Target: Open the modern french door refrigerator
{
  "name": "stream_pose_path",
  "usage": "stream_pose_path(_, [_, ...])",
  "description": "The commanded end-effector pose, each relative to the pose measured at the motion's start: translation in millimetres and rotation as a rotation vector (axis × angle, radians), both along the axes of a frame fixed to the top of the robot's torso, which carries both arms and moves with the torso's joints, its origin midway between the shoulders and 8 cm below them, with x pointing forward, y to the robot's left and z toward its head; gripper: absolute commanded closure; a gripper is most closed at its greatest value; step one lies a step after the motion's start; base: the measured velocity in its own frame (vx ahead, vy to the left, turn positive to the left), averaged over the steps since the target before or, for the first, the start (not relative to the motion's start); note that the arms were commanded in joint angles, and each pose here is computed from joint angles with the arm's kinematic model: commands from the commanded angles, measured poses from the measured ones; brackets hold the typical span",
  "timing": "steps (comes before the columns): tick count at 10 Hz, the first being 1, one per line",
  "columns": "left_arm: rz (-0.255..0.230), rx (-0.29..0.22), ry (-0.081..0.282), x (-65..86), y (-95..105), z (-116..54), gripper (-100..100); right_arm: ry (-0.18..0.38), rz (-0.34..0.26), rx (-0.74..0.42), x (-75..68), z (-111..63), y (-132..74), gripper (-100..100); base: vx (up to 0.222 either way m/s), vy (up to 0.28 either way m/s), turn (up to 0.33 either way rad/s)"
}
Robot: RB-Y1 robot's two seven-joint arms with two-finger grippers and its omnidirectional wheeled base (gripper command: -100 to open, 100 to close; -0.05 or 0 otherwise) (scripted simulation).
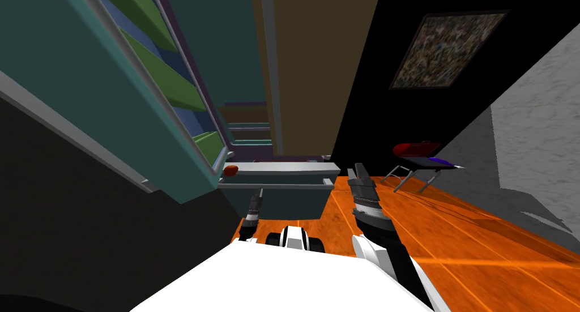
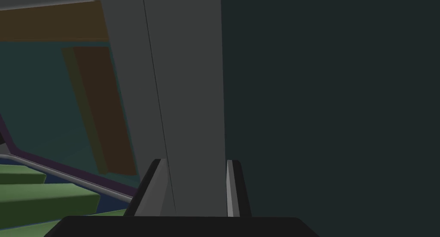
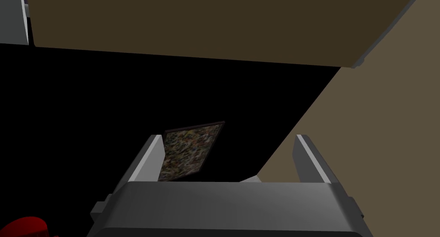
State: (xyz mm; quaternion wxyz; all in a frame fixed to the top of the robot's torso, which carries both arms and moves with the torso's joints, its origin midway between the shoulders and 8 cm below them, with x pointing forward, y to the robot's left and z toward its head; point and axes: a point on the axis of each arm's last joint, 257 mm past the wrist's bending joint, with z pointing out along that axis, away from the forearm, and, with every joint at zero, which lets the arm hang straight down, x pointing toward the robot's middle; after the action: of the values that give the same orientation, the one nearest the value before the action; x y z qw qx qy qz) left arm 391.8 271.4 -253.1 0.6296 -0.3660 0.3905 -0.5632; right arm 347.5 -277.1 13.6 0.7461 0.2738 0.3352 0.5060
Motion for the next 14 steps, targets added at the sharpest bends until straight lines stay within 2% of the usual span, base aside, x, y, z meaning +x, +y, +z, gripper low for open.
stream_pose_path(1, [0.002,0.006,-0.032,3.0,-2.5,13.3,100,0.000,0.000,0.000,0.0,0.0,0,0,-0.021,0.003,-0.006])
stream_pose_path(2, [0.001,0.001,0.001,1.0,-2.1,0.0,100,0.000,0.000,0.000,0.0,0.0,0,0,0.000,0.000,0.000])
stream_pose_path(6, [-0.010,0.005,-0.039,-7.9,-2.2,15.5,100,0.000,0.000,0.000,0.0,0.0,0,0,-0.160,-0.017,0.027])
stream_pose_path(7, [-0.007,0.000,-0.001,-8.5,-3.1,2.4,100,0.000,0.000,0.000,0.0,0.1,0,0,-0.095,-0.006,-0.006])
stream_pose_path(8, [-0.032,0.001,0.002,-21.5,-12.6,0.1,100,0.000,0.000,0.000,0.0,0.0,0,0,-0.039,-0.007,0.151])
stream_pose_path(14, [-0.098,0.006,-0.030,-49.4,-36.3,10.6,100,0.000,0.000,0.000,0.0,0.0,0,0,-0.021,-0.001,0.119])
